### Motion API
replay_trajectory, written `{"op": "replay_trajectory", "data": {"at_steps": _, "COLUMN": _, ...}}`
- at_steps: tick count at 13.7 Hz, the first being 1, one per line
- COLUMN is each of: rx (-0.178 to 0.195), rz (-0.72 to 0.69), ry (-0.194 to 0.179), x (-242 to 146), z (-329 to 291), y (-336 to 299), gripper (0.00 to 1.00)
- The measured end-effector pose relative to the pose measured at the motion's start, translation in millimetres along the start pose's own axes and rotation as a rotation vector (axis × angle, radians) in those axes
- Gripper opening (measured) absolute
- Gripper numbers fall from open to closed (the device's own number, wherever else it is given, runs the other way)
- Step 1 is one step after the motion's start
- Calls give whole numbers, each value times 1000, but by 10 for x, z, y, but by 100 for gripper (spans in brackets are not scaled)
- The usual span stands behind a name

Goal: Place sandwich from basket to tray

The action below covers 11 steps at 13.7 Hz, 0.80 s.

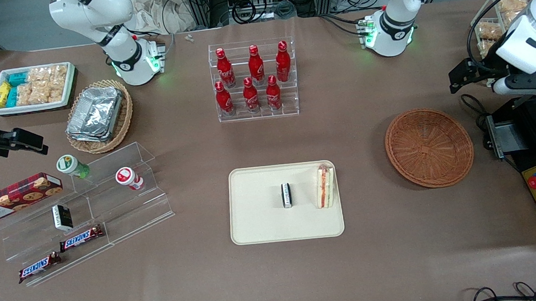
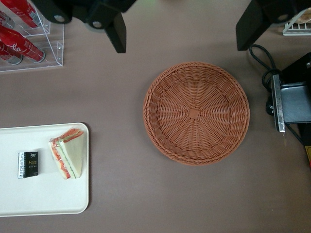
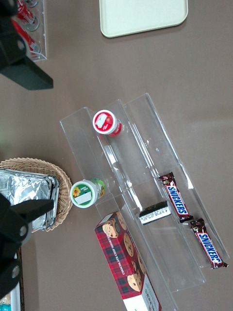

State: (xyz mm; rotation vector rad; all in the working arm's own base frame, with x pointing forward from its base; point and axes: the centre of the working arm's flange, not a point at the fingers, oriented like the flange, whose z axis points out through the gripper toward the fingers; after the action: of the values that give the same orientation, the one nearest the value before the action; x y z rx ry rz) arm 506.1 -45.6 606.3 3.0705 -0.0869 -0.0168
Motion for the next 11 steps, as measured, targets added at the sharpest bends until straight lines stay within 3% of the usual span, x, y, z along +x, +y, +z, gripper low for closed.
{"op": "replay_trajectory", "data": {"at_steps": 3, "rx": -2, "rz": -2, "ry": 16, "x": 13, "z": -151, "y": 133, "gripper": 100}}
{"op": "replay_trajectory", "data": {"at_steps": 11, "rx": 4, "rz": 44, "ry": -19, "x": 439, "z": -331, "y": 398, "gripper": 100}}
